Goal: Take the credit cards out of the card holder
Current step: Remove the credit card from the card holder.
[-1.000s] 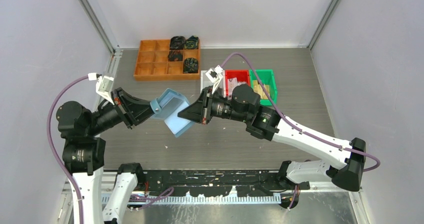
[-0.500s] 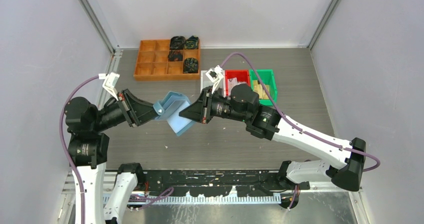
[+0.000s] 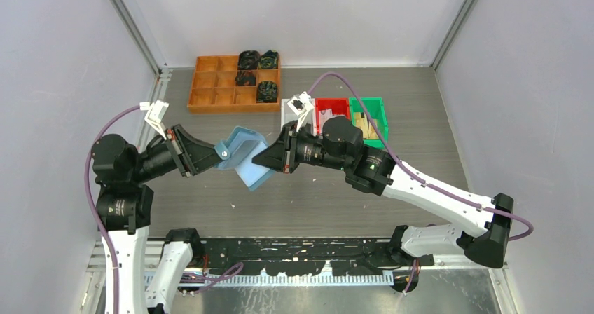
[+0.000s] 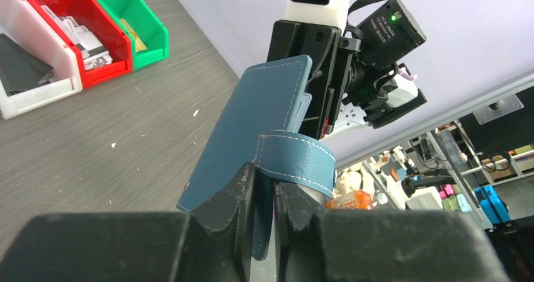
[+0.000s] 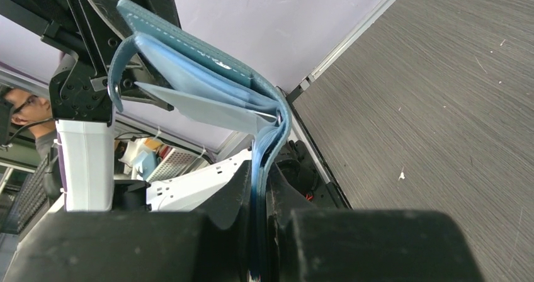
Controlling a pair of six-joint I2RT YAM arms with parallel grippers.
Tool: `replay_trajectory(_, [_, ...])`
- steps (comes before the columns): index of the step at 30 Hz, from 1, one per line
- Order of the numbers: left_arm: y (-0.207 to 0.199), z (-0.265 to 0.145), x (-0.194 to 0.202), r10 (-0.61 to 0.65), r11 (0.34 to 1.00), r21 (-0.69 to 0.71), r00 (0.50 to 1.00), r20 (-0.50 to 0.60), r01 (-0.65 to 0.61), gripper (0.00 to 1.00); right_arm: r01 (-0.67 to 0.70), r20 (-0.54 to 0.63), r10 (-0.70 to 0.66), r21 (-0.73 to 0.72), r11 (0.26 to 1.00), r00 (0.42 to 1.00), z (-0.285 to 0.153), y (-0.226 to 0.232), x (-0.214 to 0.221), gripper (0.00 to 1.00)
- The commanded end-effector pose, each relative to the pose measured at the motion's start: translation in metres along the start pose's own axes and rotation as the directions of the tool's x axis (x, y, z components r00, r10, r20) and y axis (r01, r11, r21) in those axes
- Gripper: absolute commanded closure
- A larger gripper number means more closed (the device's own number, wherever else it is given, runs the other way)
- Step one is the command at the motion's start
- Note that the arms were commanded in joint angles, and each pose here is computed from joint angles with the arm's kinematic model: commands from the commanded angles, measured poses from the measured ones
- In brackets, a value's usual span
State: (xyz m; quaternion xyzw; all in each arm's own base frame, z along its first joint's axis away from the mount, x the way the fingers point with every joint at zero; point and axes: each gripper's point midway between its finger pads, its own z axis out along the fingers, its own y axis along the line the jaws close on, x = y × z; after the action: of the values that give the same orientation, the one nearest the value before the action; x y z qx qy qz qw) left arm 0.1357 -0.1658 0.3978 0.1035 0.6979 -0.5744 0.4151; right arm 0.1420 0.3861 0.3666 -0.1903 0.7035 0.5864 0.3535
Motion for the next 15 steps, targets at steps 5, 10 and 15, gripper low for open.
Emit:
replay_trajectory(5, [-0.003, -0.004, -0.011, 0.158, 0.986, -0.055, 0.986, 0.05, -0.156, 0.93, 0.066, 0.104, -0.054, -0.121, 0.99, 0.993, -0.008, 0.043, -0.034, 0.99])
replay_trajectory(10, [0.001, -0.009, -0.011, 0.231, 0.968, -0.115, 0.97, 0.076, -0.222, 0.9, 0.074, 0.095, -0.06, -0.153, 0.986, 0.994, -0.006, 0.05, -0.033, 0.99])
replay_trajectory(15, [-0.01, -0.007, -0.009, 0.196, 0.98, -0.053, 0.98, 0.044, -0.194, 0.84, 0.081, 0.088, -0.067, -0.166, 0.983, 0.994, -0.006, 0.053, -0.032, 0.99])
